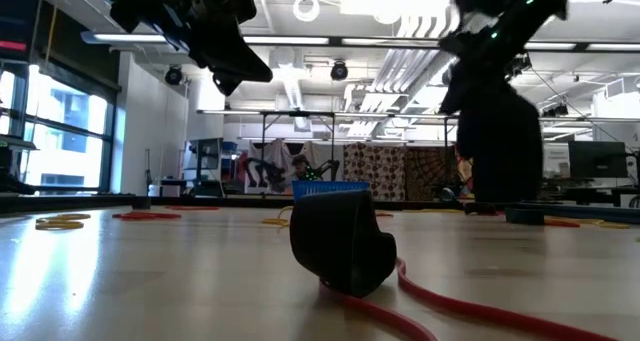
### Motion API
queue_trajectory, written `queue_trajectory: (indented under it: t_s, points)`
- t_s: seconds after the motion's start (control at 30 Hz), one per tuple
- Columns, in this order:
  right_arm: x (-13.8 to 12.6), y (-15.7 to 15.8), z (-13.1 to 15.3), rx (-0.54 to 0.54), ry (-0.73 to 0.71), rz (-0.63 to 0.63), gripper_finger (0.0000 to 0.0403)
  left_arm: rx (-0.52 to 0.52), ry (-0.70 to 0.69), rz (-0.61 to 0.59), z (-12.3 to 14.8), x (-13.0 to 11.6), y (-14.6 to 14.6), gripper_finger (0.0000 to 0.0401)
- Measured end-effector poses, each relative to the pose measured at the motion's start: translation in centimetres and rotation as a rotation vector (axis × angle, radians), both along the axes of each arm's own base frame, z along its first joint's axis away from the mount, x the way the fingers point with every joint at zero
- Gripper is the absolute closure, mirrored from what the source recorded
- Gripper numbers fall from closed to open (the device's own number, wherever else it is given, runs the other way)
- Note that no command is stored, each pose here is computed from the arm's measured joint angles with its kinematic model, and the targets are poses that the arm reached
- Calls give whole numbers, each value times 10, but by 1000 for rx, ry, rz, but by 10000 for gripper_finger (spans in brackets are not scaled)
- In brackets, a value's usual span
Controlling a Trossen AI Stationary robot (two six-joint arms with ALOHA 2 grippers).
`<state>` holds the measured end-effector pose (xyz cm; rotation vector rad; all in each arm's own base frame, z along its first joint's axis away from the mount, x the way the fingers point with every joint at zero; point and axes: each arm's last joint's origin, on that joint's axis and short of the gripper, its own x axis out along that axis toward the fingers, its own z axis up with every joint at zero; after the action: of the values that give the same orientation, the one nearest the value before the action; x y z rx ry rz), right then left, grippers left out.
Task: Sort rubber bands into baskets
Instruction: Put the yellow rubber band into the red basket
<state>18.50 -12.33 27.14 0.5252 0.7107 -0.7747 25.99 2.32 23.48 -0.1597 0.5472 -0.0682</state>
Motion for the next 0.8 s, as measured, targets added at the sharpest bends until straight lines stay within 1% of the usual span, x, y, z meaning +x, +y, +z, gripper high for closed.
queue_trajectory:
  t_s: [0.17, 0.3, 0.5, 0.67, 0.8]
  points:
    - [13, -41, -11, 77, 201, -15, 264, 0, 8, -4, -1, 0, 0, 401]
    - [20, -72, -24, 123, 325, 4, 236, 27, 21, -14, -2, -1, 0, 401]
    - [21, -105, -50, 205, 425, 66, 230, 25, 43, -6, -4, -3, 2, 401]
    - [18, -122, -75, 289, 448, 89, 229, 26, 44, -7, -4, -3, 2, 401]
    - [16, -133, -90, 311, 463, 78, 229, 27, 45, -6, -4, -3, 2, 401]
